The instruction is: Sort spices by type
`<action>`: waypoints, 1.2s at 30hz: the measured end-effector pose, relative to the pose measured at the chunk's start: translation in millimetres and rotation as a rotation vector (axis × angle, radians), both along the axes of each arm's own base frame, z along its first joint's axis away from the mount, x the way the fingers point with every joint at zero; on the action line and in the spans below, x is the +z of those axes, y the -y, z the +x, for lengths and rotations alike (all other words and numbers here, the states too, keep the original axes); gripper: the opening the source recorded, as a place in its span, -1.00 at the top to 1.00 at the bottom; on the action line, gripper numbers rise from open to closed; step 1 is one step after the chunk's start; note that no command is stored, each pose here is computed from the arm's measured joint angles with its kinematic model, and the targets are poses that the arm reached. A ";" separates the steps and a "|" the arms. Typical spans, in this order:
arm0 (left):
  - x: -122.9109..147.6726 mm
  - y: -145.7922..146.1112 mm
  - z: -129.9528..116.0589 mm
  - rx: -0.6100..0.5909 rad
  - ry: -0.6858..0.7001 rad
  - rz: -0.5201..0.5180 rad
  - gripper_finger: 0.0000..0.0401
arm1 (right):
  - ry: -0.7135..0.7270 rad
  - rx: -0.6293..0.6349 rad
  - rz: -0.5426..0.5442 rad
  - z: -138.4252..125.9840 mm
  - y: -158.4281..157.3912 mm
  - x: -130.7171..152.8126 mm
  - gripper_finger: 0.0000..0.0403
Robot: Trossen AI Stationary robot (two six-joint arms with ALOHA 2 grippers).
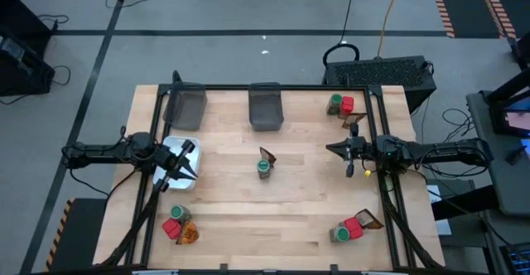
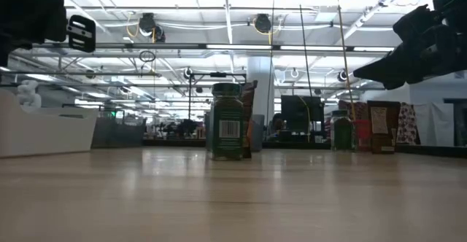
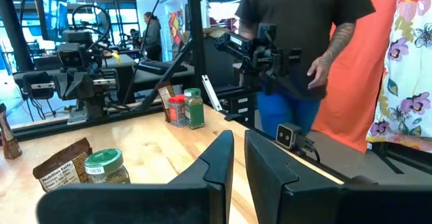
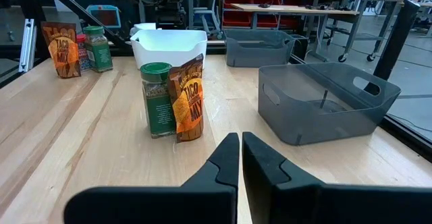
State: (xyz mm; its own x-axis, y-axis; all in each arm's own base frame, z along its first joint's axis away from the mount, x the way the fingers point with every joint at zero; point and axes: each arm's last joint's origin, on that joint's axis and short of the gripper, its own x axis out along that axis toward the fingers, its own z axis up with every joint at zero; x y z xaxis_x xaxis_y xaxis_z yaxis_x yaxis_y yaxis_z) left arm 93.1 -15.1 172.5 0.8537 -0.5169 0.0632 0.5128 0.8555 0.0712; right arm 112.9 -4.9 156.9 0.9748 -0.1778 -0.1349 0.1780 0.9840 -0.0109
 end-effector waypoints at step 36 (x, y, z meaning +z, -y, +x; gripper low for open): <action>14.0 -2.1 -1.0 0.071 0.115 -0.078 0.77 | 0.393 -0.056 0.309 2.8 2.0 92.2 1.00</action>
State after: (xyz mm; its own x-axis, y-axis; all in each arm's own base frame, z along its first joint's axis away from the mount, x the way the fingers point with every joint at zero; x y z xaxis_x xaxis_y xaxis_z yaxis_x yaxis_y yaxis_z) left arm 92.1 -13.0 186.5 0.8728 -0.4451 0.2000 0.4430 0.8947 0.0576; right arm 115.7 -6.9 249.1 0.9526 -0.2406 0.1861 0.1624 0.9197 0.3575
